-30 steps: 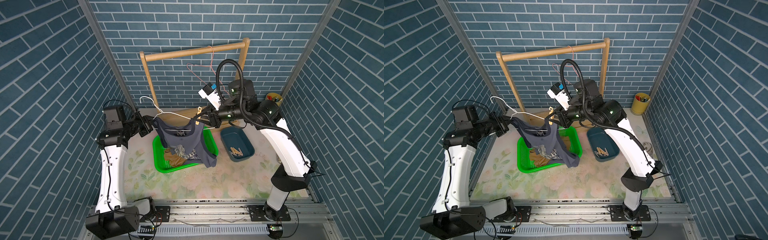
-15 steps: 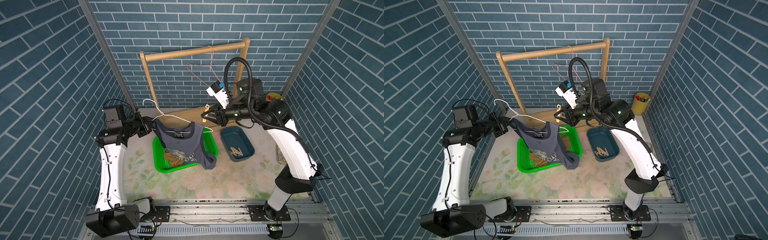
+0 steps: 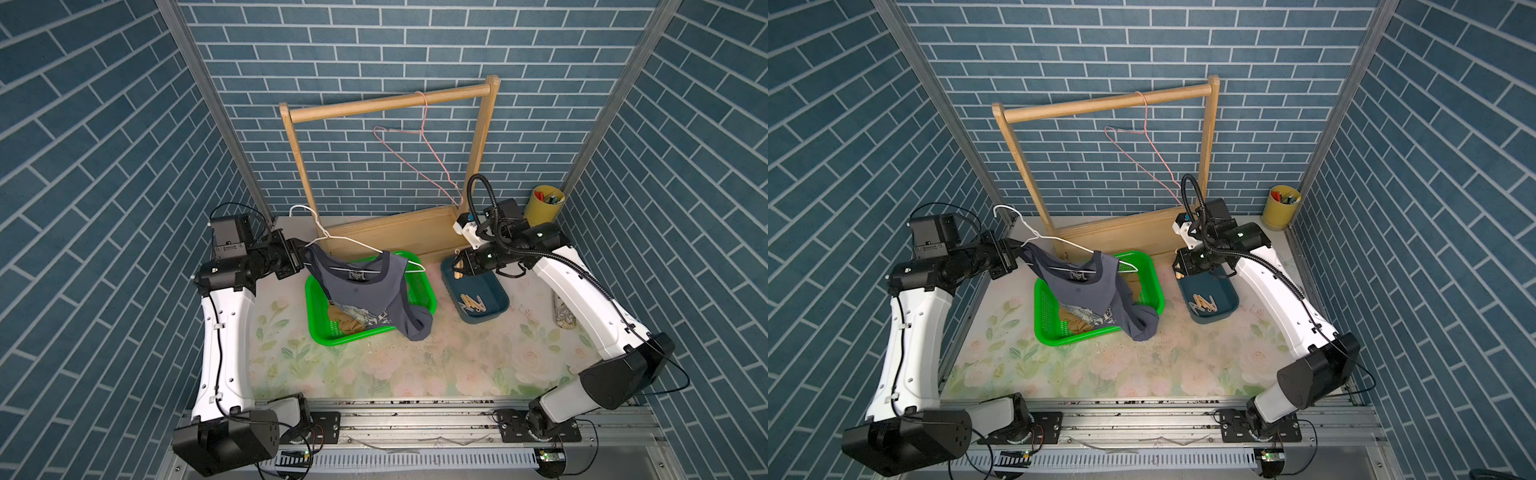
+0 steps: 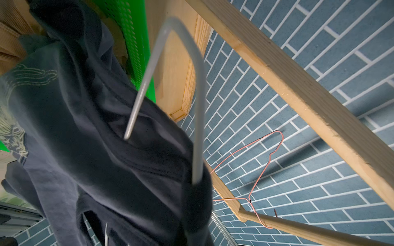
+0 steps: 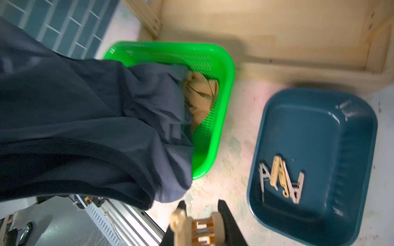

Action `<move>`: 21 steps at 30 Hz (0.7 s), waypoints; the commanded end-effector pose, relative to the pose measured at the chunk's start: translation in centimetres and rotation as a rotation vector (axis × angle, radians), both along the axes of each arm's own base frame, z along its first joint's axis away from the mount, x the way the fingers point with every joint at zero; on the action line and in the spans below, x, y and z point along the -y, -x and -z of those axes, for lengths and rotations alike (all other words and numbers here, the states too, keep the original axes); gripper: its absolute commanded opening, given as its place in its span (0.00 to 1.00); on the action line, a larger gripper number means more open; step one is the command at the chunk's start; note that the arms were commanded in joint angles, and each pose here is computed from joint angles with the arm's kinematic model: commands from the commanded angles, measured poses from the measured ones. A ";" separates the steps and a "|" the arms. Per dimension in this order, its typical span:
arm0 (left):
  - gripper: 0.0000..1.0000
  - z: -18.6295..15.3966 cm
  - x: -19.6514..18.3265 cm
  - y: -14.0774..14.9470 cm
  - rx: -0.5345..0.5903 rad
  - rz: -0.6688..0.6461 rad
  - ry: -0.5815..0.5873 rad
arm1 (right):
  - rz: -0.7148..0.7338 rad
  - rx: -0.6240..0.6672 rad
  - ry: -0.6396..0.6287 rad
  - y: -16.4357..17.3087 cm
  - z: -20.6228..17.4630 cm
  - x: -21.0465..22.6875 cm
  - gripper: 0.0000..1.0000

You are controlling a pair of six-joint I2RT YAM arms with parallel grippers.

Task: Remove the clothespins securing tank tops to the hanger
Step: Place the clothespin in the storage box.

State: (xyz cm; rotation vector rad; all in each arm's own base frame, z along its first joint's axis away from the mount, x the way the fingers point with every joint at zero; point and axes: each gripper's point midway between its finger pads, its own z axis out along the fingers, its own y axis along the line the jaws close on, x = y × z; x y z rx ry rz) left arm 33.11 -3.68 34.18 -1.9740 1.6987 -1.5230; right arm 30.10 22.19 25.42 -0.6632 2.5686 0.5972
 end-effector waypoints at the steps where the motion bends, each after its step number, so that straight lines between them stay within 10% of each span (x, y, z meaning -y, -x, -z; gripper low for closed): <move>1: 0.00 -1.1 -0.1 0.6 0.029 0.016 -0.040 | 0.105 0.000 0.102 -1.1 2.5 3.0 0.23; 21: 0.00 -2.0 0.8 1.9 0.039 0.059 -0.026 | 0.390 -0.362 0.297 -9.1 18.0 7.6 0.25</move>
